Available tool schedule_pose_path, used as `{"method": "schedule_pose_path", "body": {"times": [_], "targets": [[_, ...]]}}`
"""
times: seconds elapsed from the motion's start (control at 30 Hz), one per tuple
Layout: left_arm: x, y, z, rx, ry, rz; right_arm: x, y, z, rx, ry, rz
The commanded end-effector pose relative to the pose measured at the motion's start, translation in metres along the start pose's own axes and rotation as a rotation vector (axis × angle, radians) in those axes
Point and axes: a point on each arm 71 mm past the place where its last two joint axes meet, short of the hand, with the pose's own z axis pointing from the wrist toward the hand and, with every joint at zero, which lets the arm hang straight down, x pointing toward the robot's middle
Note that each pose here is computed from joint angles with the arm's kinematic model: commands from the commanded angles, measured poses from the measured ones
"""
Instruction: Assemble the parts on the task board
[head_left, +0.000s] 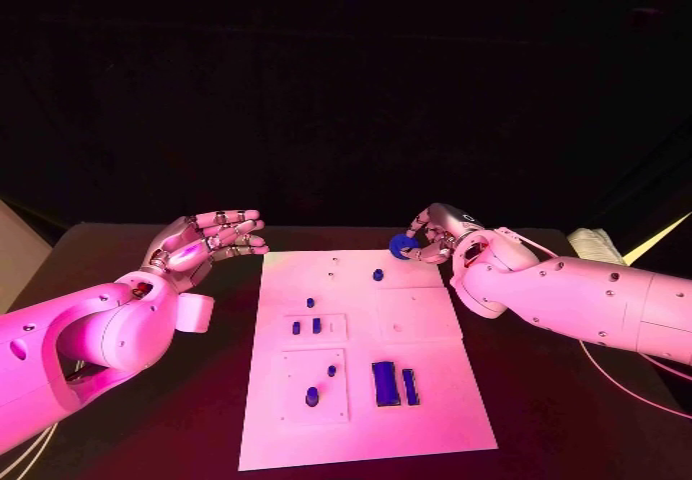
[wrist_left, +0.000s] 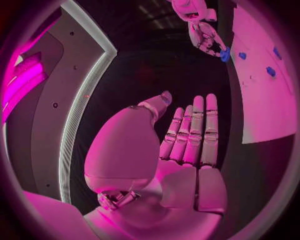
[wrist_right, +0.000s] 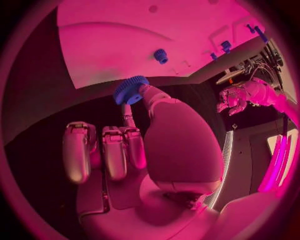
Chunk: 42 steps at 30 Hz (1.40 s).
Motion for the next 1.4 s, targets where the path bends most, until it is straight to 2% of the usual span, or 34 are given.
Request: {"method": "schedule_pose_path", "body": {"times": [0.03, 0.4, 0.73, 1.13, 1.4], "targets": [[0.0028, -0.0005, 0.0007, 0.007, 0.022, -0.008, 0.001, -0.002, 0.003, 0.004, 0.001, 0.001], [0.0018, -0.0008, -0.0001, 0.006, 0.019, -0.007, 0.022, -0.006, 0.006, 0.025, 0.06, -0.009], [0.0005, -0.0012, -0.001, 0.006, 0.016, -0.005, 0.035, -0.003, 0.002, 0.015, 0.099, -0.009], [0.0004, -0.0011, -0.0008, 0.006, 0.016, -0.006, 0.037, -0.005, 0.003, 0.025, 0.094, -0.011], [-0.0001, -0.001, -0.0006, 0.006, 0.015, -0.005, 0.035, -0.006, 0.003, 0.027, 0.069, 0.004]]}}
